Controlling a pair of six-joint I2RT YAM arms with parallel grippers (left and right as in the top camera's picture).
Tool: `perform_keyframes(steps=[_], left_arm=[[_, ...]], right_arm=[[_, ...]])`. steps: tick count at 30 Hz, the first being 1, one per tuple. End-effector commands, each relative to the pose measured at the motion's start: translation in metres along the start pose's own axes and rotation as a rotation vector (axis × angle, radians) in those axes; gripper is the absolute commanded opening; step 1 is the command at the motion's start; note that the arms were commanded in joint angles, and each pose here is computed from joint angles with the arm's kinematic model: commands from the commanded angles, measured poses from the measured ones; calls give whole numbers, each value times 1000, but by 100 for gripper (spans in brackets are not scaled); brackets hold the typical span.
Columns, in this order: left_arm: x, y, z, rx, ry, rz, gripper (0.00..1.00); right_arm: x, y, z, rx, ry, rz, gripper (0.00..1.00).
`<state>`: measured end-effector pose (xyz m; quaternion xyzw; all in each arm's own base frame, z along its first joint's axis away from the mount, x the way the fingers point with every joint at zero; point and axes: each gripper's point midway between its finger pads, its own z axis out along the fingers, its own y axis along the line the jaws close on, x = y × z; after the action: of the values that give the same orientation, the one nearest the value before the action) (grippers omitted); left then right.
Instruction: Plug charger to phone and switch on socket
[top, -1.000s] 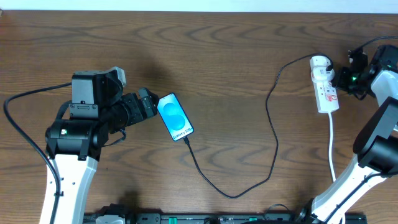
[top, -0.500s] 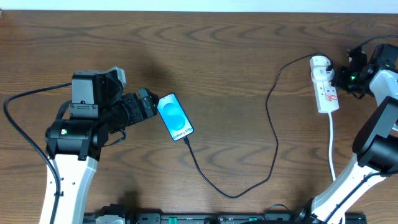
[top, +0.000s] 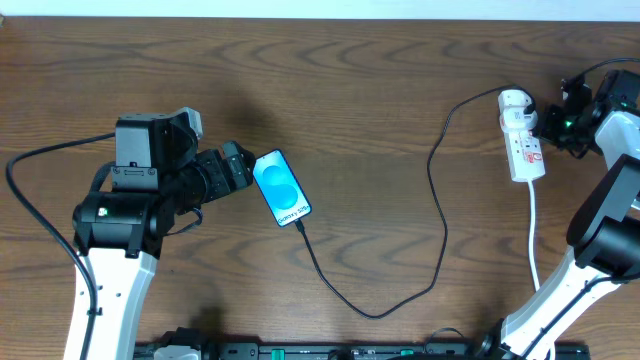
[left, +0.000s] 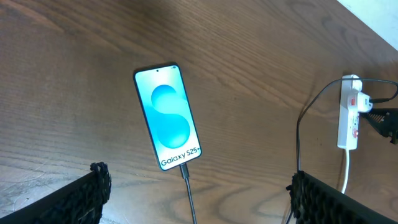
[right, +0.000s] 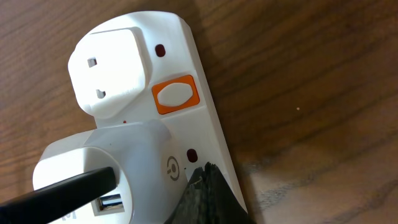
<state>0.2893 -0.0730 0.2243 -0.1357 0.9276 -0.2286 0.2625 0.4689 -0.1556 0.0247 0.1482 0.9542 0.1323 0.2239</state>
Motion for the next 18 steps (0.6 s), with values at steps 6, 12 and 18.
perform_keyframes(steps=[6, 12, 18], left_arm=[[-6, -3, -6, 3, -27, 10, 94], [-6, -3, -6, 3, -27, 10, 94], [-6, -3, -6, 3, -27, 10, 94]], right_arm=[[45, 69, 26, -230, 166, 26, 1], [51, 67, 25, -214, 193, 36, 1], [48, 53, 29, -131, 181, 41, 1]])
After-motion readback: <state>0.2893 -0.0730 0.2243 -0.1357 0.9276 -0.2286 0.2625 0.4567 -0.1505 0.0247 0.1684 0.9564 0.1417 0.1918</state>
